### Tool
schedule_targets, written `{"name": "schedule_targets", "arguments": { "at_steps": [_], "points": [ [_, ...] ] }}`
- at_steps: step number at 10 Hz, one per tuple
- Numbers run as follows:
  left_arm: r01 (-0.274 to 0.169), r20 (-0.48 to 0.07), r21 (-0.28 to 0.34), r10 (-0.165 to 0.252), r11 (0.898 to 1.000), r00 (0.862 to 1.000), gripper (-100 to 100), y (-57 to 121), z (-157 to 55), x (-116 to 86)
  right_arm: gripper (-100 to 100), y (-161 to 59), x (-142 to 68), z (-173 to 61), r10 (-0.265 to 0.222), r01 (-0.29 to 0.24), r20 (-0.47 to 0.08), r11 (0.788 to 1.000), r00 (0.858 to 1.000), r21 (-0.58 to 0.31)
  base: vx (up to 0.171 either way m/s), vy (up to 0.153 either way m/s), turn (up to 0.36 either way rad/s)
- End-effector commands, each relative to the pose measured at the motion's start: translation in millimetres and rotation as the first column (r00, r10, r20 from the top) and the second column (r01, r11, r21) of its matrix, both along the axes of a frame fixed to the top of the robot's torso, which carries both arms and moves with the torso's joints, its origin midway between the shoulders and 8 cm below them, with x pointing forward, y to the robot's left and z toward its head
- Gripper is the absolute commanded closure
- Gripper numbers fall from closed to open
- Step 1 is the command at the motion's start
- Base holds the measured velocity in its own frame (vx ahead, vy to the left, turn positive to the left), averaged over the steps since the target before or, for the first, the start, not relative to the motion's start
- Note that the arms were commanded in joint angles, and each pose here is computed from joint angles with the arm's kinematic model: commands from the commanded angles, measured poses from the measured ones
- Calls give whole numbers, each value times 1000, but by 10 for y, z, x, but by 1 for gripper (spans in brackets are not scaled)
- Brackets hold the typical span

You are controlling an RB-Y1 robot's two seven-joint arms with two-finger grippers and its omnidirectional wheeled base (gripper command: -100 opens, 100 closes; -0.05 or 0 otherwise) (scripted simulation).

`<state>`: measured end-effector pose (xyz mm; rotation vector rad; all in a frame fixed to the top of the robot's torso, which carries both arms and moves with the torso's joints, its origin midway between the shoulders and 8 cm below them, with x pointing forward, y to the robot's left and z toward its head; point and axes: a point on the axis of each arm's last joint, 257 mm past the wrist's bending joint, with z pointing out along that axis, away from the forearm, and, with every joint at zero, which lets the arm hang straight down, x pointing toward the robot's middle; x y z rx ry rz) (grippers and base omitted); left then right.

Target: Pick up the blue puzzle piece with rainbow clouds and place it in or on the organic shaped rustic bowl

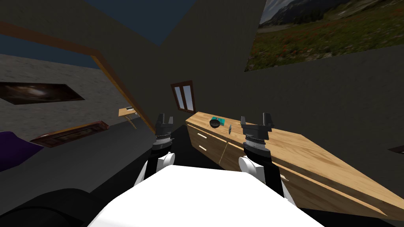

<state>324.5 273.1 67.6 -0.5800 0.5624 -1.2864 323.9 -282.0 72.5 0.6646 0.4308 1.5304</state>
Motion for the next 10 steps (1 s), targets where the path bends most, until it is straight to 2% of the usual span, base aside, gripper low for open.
{"name": "schedule_targets", "arguments": {
  "at_steps": [1, 4, 6, 8, 10],
  "points": [
    [0, 0, 0, 0, 1000, 1000, 0, 0, 0, 0, -100, 40, 31, -31, 1, -2, -16, 999, 1000, -42, 0, 0, 0],
    [0, 0, 0, 0, 1000, 1000, 0, 0, 0, 0, -100, 110, 132, -161, -26, 16, -65, 988, 998, -153, 7, 4, 7],
    [0, 0, 0, 0, 1000, 1000, 0, 0, 0, 0, -100, 130, 222, -298, -70, 43, -104, 970, 992, -239, 8, 5, 14],
    [0, 0, 0, 0, 1000, 1000, 0, 0, 0, 0, -100, 125, 320, -468, -131, 78, -141, 941, 981, -330, 8, 5, 22],
    [0, 0, 0, 0, 1000, 1000, 0, 0, 0, 0, -100, 101, 421, -664, -205, 114, -174, 898, 963, -425, 8, 3, 29]
  ]
}}
